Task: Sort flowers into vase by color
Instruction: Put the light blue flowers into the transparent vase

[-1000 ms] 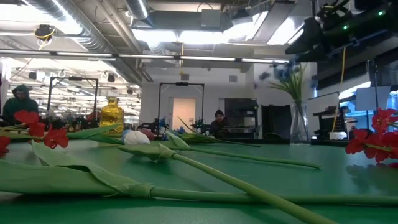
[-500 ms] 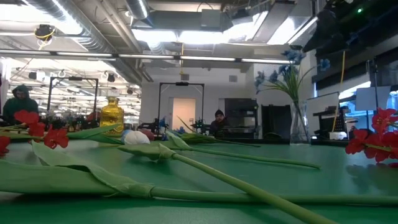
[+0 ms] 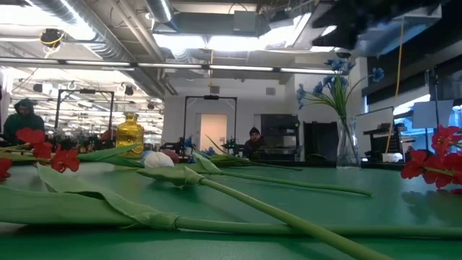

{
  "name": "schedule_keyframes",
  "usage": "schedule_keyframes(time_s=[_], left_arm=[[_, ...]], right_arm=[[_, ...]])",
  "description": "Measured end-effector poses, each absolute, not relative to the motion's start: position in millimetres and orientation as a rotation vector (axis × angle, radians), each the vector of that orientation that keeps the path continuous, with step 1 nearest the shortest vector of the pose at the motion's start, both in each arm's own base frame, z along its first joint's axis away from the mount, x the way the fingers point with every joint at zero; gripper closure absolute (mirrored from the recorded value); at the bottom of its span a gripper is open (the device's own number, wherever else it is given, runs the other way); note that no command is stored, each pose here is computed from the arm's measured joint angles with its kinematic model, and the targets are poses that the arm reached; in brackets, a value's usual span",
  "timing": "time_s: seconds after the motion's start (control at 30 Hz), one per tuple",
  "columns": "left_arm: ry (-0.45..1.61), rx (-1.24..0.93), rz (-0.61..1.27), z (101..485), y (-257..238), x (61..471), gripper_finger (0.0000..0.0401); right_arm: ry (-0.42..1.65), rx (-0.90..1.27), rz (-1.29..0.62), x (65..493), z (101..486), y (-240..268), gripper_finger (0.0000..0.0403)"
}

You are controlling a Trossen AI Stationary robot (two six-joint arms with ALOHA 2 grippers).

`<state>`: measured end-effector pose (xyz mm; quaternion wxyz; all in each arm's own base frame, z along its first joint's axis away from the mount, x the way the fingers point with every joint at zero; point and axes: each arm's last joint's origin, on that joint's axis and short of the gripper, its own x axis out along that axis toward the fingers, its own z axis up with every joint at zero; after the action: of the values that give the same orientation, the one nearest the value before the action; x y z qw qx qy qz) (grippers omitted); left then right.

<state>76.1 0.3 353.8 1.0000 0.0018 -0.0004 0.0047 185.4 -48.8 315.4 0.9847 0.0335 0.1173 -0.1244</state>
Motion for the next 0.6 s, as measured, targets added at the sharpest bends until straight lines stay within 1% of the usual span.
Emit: schedule_keyframes(time_s=[0.17, 0.37, 0.6], left_arm=[[-0.001, 0.004, 0.009, 354, 0, 76, 0.0401], [0.000, 0.004, 0.009, 354, 0, 76, 0.0401], [0.000, 0.004, 0.009, 354, 0, 76, 0.0401]], right_arm=[[0.296, 0.018, -0.241, 233, 289, -47, 0.0066], [0.438, 0.011, -0.331, 277, 259, -59, 0.0066], [0.671, -0.018, -0.448, 324, 230, -75, 0.0066]])
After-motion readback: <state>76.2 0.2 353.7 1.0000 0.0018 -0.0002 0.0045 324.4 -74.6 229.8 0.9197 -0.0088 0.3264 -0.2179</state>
